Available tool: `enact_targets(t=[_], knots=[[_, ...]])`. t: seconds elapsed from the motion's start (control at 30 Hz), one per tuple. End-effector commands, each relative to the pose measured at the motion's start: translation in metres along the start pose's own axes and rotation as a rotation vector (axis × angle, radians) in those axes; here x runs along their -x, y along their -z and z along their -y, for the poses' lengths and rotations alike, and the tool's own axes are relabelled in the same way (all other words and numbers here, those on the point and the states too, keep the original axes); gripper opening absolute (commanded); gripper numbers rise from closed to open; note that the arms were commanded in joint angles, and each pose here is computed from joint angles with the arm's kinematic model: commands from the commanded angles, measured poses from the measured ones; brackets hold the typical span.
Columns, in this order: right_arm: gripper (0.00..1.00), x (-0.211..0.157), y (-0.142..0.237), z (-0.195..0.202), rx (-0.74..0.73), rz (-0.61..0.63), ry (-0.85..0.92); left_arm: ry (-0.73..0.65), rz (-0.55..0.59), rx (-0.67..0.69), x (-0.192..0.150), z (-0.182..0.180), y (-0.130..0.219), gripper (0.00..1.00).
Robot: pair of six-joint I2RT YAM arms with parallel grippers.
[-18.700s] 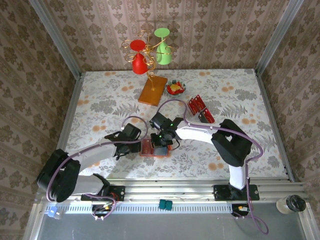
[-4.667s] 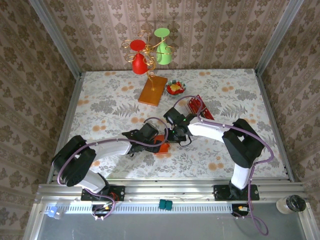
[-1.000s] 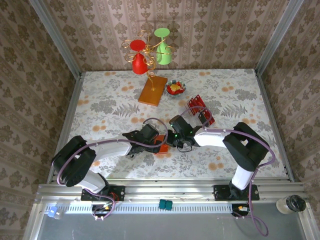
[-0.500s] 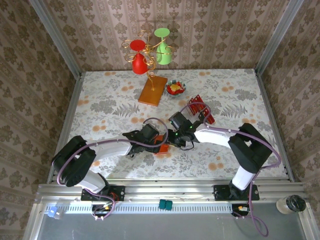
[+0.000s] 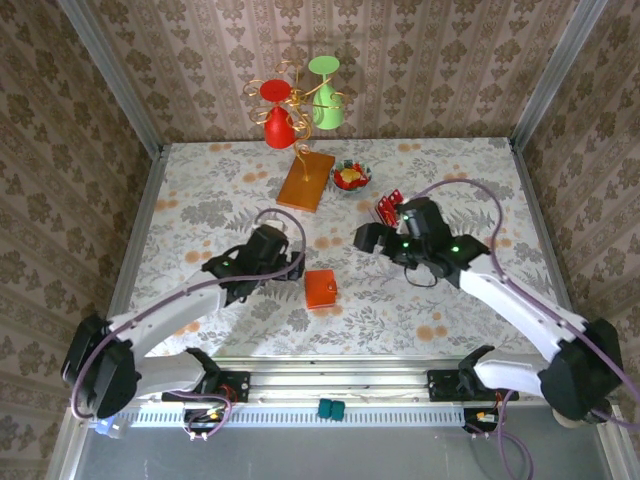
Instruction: Put the credit cards into the card holder
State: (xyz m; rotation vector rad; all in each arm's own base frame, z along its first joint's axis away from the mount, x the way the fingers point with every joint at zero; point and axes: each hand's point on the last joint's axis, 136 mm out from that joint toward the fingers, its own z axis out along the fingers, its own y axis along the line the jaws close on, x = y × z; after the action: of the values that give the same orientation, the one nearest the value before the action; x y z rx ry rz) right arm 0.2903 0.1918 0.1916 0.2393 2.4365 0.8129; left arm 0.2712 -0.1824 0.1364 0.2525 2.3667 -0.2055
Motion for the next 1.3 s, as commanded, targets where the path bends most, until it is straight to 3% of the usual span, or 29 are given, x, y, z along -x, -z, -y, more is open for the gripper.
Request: enact_targets(t=[0.0, 0.2, 0.4, 0.53, 0.67, 0.9, 1.27], knots=[[1.00, 0.007, 0.028, 0.031, -0.126, 0.073, 0.089, -0.014, 0.063, 0.076, 0.011, -0.026, 0.014, 1.00], [1.00, 0.020, 0.059, 0.077, -0.286, 0.242, 0.126, -0.040, 0.165, 0.161, 0.028, -0.059, 0.029, 1.00], [1.00, 0.031, 0.061, 0.126, -0.468, 0.393, 0.157, -0.082, 0.296, 0.274, 0.041, -0.092, 0.040, 1.00], [1.00, 0.039, 0.056, 0.144, -0.538, 0.398, 0.170, -0.113, 0.419, 0.351, 0.052, -0.114, 0.045, 1.00], [1.00, 0.052, 0.058, 0.142, -0.524, 0.497, 0.229, -0.117, 0.553, 0.451, 0.064, -0.145, 0.056, 1.00], [1.00, 0.068, 0.062, 0.159, -0.610, 0.607, 0.309, -0.018, 0.496, 0.530, 0.048, -0.199, 0.027, 1.00], [1.00, 0.086, 0.057, 0.177, -0.639, 0.647, 0.341, -0.021, 0.483, 0.496, 0.040, -0.203, -0.017, 1.00]])
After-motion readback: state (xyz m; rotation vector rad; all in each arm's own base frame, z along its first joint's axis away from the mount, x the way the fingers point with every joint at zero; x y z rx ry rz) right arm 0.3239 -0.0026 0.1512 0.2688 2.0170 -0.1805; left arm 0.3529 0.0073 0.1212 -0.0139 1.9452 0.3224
